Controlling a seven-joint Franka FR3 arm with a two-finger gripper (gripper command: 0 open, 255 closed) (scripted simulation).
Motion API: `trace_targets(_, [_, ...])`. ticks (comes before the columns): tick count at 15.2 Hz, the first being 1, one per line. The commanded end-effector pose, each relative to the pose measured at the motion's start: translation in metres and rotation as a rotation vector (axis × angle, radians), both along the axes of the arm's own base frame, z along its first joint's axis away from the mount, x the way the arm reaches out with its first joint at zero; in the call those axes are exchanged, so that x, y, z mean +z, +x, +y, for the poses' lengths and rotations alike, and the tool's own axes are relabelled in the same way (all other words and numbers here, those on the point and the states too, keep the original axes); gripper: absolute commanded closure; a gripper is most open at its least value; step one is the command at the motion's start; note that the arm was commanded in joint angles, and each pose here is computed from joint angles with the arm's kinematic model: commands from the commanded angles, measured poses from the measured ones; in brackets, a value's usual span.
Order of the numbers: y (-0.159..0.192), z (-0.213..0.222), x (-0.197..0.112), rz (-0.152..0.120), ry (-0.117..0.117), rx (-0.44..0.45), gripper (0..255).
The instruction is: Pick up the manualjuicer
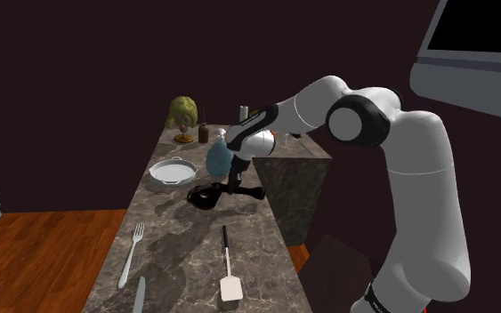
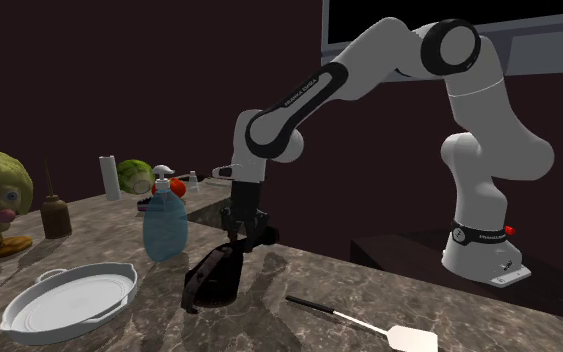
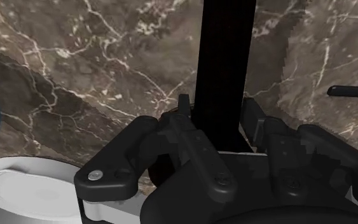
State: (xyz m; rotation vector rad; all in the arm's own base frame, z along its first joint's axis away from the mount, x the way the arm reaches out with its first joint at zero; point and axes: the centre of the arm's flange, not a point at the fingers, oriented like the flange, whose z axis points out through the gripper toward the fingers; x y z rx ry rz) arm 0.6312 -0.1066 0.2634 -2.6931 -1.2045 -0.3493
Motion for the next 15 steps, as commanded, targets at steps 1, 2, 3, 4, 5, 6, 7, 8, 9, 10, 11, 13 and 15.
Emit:
trace_targets(1, [0.0,0.0,0.01,-0.001,0.0,0.0,255])
trace_targets(2, [0.0,0.0,0.015,-0.001,0.0,0.0,255])
trace_targets(3, [0.0,0.0,0.02,-0.001,0.0,0.0,255])
trace_targets(4, [0.0,0.0,0.025,-0.001,0.0,0.0,255])
trace_targets(5, [0.0,0.0,0.031,-0.001,0.0,0.0,255])
trace_targets(6, [0.0,0.0,0.036,-0.001,0.0,0.0,255])
trace_targets(7, [0.0,0.0,0.041,-0.001,0.0,0.0,255])
trace_targets(8, [0.0,0.0,0.047,-0.001,0.0,0.0,255])
trace_targets(9, [0.0,0.0,0.052,-0.001,0.0,0.0,255])
trace_targets(10, [0.0,0.0,0.057,-0.001,0.0,0.0,255])
trace_targets(11, [0.0,0.0,0.062,-0.001,0.0,0.0,255])
trace_targets(13, [0.0,0.0,0.073,-0.001,0.0,0.0,255])
trace_targets(15, [0.0,0.0,0.074,-0.001,0.0,0.0,255])
